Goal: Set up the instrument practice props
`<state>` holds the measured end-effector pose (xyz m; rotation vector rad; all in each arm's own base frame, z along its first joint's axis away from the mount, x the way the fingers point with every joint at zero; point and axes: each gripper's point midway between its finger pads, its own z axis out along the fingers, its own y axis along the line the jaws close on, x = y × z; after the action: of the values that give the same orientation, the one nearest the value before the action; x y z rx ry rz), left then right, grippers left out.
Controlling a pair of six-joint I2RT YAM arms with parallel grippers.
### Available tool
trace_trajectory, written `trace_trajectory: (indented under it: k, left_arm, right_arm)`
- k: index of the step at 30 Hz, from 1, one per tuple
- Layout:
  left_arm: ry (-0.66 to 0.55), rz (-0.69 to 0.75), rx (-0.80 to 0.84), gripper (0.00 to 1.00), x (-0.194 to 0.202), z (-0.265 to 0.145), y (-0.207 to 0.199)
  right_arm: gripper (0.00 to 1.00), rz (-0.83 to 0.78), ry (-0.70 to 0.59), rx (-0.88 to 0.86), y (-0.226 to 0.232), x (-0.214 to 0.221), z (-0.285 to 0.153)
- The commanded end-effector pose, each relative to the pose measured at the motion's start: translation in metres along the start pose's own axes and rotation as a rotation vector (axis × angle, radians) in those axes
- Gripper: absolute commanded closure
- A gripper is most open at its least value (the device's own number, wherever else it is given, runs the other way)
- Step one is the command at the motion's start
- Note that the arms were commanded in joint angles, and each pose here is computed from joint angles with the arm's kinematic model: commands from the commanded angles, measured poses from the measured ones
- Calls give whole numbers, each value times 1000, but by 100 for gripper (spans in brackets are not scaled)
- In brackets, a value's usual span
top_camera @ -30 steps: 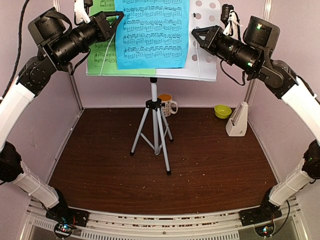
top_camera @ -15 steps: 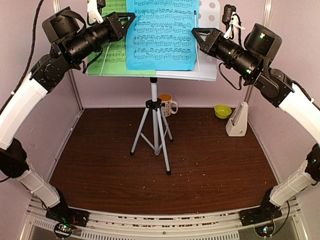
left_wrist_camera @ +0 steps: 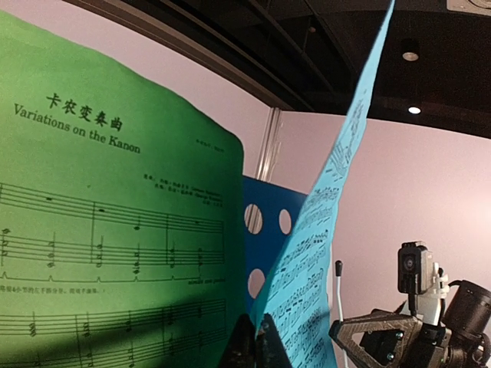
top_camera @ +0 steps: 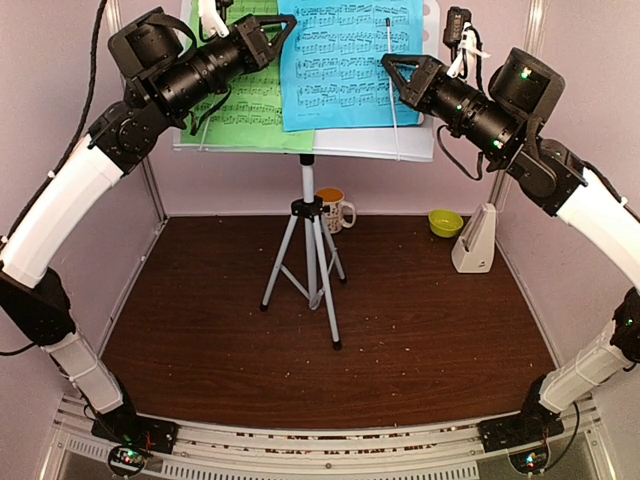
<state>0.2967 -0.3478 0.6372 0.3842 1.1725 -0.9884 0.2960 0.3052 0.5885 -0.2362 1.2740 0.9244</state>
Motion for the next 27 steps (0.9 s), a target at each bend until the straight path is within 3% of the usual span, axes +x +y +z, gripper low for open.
trace_trajectory:
  k: [1,10,27]
  left_arm:
    - [0,-30,57,100,5,12,-7]
    - [38,10,81,100,19,17,-14]
    - [51,103,102,100,-3,9,-24]
  right_arm:
    - [100,-19,-52,-45,9,-19,-8]
    - [100,-34,-62,-48,9,-20,-12]
    - [100,-50,-52,-52,9,-16,-12]
